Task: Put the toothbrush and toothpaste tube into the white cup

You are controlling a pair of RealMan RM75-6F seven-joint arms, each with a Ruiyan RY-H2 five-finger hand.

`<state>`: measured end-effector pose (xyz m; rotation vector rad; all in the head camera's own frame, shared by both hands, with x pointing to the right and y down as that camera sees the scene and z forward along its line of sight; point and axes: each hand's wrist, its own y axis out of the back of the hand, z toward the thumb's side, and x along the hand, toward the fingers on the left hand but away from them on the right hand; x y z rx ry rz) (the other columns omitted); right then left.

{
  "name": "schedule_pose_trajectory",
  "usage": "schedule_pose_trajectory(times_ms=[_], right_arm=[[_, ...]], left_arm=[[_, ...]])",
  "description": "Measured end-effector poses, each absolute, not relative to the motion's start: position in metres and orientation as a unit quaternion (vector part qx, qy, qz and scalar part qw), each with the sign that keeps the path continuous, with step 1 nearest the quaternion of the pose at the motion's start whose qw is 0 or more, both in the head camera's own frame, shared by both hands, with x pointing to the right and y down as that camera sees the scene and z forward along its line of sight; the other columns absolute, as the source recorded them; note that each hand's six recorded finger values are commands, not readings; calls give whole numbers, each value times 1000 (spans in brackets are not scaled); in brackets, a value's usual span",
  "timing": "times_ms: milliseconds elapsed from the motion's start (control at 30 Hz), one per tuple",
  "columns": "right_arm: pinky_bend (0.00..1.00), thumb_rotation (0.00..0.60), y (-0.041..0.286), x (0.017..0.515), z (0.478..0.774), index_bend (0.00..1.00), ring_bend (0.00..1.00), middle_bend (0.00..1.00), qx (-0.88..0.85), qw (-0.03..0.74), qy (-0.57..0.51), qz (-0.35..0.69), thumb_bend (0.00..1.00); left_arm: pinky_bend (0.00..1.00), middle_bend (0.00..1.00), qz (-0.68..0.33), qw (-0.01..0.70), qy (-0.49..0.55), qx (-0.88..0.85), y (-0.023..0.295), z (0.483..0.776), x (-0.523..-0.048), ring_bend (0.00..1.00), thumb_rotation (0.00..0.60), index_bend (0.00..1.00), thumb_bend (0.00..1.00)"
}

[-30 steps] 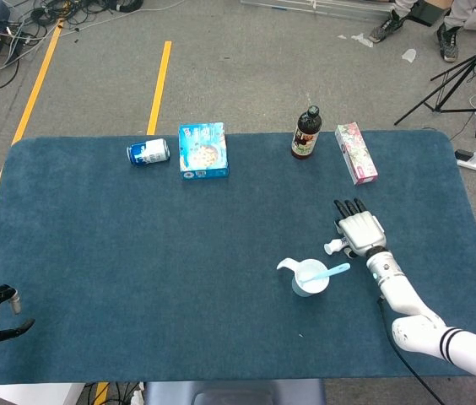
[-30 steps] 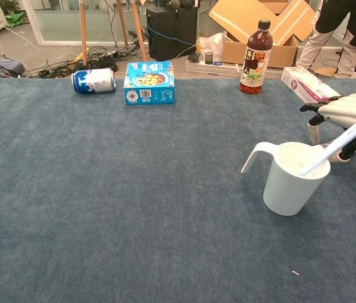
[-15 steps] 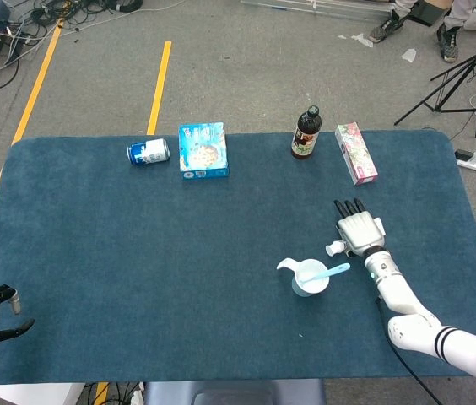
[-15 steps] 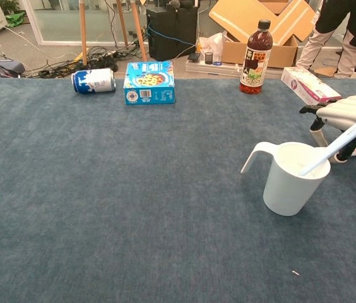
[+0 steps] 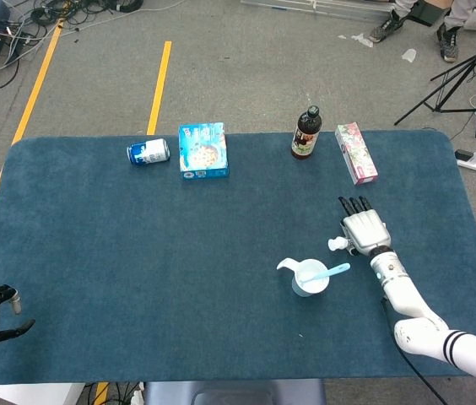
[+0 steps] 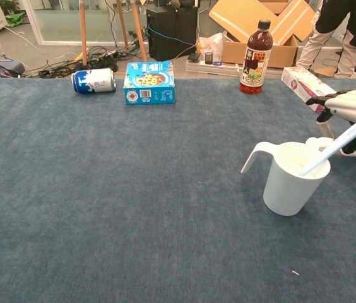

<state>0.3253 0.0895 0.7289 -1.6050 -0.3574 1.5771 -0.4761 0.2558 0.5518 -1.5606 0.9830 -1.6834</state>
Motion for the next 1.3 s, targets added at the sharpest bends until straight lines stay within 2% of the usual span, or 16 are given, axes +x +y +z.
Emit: schedule_pose_trajectory(times_ms=[967,1300], right_arm=[[0,600,69,320,631,657,0,35,-693,394,-287,531,216],[0,600,66,306,576,657,0,50,-720,394,-335,462,217]], left_arm=[[409,544,-642,315,370,-593,257,554,-476,437,600,659,2],[409,544,-643,314,366,-595,258,557,-474,437,600,659,2]])
